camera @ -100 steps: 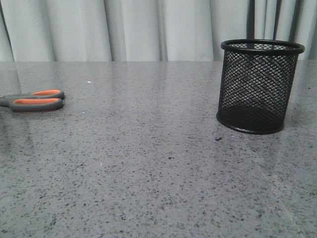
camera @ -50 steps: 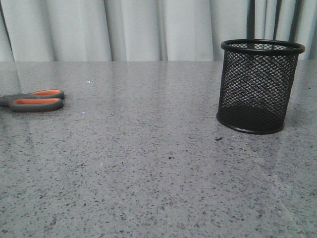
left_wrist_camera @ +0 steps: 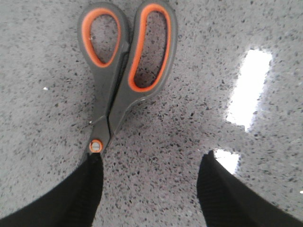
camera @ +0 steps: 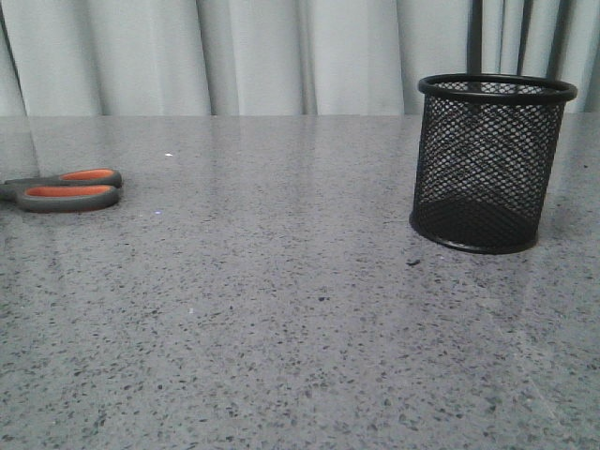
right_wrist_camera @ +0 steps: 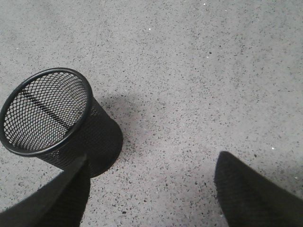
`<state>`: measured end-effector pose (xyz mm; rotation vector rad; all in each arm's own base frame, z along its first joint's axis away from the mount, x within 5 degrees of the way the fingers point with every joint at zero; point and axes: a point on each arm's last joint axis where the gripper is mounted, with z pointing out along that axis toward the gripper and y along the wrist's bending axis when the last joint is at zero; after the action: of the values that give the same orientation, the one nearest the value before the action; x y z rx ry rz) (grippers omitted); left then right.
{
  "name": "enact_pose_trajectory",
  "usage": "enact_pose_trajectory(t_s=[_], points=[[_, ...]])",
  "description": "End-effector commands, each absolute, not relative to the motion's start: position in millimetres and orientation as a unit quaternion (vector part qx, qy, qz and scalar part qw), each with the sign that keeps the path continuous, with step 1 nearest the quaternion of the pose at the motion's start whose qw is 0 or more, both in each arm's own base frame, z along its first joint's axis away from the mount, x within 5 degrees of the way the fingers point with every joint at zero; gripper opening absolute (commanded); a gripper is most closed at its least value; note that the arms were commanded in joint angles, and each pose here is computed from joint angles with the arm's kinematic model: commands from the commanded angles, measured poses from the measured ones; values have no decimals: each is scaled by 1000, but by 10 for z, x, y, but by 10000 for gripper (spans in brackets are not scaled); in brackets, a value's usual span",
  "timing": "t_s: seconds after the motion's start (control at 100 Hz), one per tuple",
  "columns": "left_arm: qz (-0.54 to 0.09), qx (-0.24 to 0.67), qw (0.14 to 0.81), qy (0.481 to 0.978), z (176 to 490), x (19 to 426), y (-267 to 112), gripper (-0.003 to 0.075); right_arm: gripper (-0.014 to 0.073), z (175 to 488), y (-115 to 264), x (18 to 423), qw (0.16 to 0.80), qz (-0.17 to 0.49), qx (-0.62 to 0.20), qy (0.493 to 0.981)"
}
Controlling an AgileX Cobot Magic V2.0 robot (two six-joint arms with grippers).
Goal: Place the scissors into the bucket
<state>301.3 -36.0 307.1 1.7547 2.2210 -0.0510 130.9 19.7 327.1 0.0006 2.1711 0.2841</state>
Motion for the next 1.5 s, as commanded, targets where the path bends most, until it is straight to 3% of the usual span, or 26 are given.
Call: enact_pose_trajectory(t_s=[0.0,0.3,0.56,1.49], points=[[-2,613,192,766,3210,3079,-369,396,495,3425,182,1347,497,111,1,860],[-29,623,181,760,3102,3370,-433,396,495,3425,182,1347,497,111,1,860],[-13,665,145,732,3013,3520,-517,396,495,3424,181,1348,497,110,0,861],[-29,682,115,722,2882,3458,-555,396,495,3414,184,1341,491,110,-1,864]])
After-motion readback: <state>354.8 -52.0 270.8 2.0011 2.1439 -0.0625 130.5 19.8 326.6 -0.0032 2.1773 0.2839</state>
